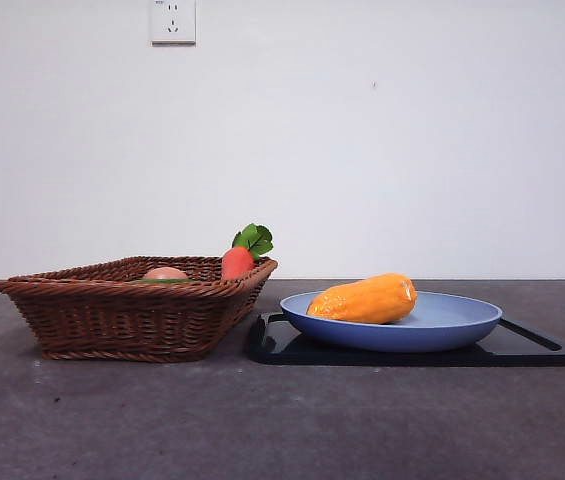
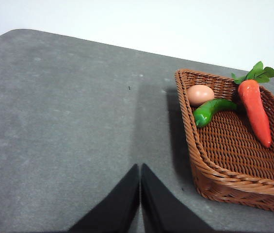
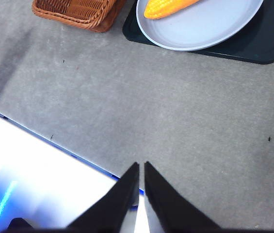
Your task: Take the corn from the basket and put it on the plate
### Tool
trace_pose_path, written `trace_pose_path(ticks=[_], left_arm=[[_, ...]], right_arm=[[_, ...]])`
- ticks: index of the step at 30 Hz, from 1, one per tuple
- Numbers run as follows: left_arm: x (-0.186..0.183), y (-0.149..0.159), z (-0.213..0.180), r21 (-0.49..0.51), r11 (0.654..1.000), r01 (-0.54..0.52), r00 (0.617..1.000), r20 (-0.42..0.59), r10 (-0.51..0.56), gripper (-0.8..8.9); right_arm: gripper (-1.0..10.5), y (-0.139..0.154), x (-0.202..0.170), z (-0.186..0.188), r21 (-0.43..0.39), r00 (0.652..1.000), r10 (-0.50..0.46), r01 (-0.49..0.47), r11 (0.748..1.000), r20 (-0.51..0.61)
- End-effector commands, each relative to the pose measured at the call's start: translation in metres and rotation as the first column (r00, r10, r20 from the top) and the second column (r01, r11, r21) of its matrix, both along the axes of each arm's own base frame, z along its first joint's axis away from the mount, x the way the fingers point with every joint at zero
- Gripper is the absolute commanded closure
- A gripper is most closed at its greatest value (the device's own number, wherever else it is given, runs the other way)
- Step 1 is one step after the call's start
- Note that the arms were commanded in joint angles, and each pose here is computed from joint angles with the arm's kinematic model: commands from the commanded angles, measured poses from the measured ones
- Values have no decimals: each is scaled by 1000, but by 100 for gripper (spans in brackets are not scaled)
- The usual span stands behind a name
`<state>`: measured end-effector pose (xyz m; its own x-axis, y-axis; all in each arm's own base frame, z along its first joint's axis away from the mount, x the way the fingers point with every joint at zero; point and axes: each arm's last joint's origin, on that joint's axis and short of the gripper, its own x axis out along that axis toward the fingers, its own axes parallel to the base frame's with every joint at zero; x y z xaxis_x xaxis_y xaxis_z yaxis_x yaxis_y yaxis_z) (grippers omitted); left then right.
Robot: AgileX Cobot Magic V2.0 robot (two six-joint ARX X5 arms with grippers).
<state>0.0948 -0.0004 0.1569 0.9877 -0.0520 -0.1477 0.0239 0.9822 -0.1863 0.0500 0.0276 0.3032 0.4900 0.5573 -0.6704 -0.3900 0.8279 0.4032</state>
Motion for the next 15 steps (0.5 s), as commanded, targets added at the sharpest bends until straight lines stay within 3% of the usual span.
trace_pose_path(ticks=[1, 13, 15], left_arm=[[1, 0, -10, -9, 1000, -5, 999, -32, 5, 810], [1, 0, -10, -9, 1000, -5, 999, -32, 5, 810], [1, 0, -10, -9, 1000, -5, 999, -32, 4, 810]], right_arm=[[945, 0, 0, 2, 9, 1000, -3, 3, 1000, 7], [945, 0, 0, 2, 8, 1000, -2, 2, 1000, 9], [944, -1, 2, 5, -12, 996, -17, 18, 1000, 85]])
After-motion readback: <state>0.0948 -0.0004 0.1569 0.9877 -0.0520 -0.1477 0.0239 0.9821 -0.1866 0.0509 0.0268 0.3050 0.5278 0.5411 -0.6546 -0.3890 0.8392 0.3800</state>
